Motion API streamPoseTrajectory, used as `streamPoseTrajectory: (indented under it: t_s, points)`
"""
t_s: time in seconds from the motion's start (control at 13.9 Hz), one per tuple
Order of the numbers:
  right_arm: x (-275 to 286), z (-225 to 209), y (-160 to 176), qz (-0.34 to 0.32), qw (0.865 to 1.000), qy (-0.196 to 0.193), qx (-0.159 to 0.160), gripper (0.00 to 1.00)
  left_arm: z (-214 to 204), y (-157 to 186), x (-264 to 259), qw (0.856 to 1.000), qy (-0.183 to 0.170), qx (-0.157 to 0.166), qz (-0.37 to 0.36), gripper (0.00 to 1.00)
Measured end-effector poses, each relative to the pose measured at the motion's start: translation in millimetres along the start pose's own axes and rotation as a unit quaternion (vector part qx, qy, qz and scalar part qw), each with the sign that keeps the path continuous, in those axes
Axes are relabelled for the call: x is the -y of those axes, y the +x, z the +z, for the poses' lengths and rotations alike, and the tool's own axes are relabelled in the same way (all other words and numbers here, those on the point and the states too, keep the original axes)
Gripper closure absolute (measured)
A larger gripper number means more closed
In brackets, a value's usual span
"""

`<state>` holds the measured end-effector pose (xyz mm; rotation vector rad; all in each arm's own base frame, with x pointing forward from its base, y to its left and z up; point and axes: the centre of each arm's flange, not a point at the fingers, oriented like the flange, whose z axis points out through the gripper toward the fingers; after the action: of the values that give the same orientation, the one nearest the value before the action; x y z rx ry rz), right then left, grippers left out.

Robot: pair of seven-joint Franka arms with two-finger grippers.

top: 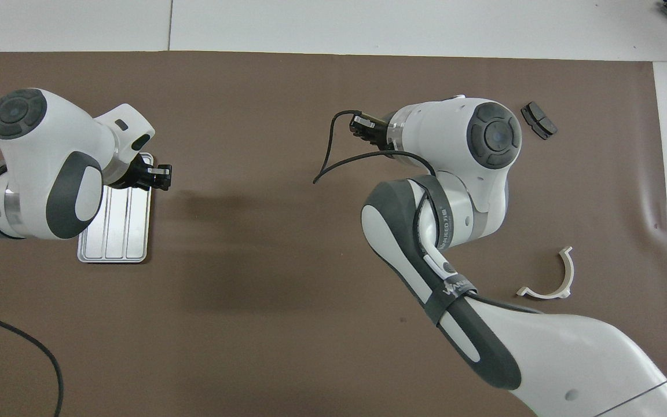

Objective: Pick bearing gear from pile to tray

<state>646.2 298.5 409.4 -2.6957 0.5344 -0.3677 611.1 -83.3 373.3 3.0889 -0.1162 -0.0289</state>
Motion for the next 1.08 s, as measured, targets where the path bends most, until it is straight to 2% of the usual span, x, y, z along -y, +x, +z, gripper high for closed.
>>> streamPoseTrajectory:
  t_s: [0.36, 0.65, 0.79, 0.93, 1.0, 1.08]
  points:
    - [58, 35, -60, 0.025, 0.999, 0.03, -0.004, 0.65, 21, -10, 50, 0.999, 0.001, -0.01, 0.035, 0.65]
    - [60, 71, -87, 0.016, 1.0, 0.01, 0.015, 0.65, 53, -30, 66, 0.999, 0.004, -0.019, 0.034, 0.65]
    - [55, 92, -99, 0.01, 1.0, -0.004, 0.024, 0.65, 56, -32, 65, 0.999, 0.004, -0.02, 0.035, 0.65]
    - [58, 106, -118, -0.001, 0.999, -0.012, 0.034, 0.65, 54, -31, 64, 0.999, 0.004, -0.022, 0.036, 0.62]
    - [62, 110, -128, -0.008, 0.999, -0.014, 0.038, 0.65, 53, -31, 63, 0.999, 0.004, -0.024, 0.037, 0.55]
    - [63, 113, -136, -0.012, 0.999, -0.016, 0.042, 0.65, 51, -30, 62, 0.999, 0.004, -0.025, 0.038, 0.43]
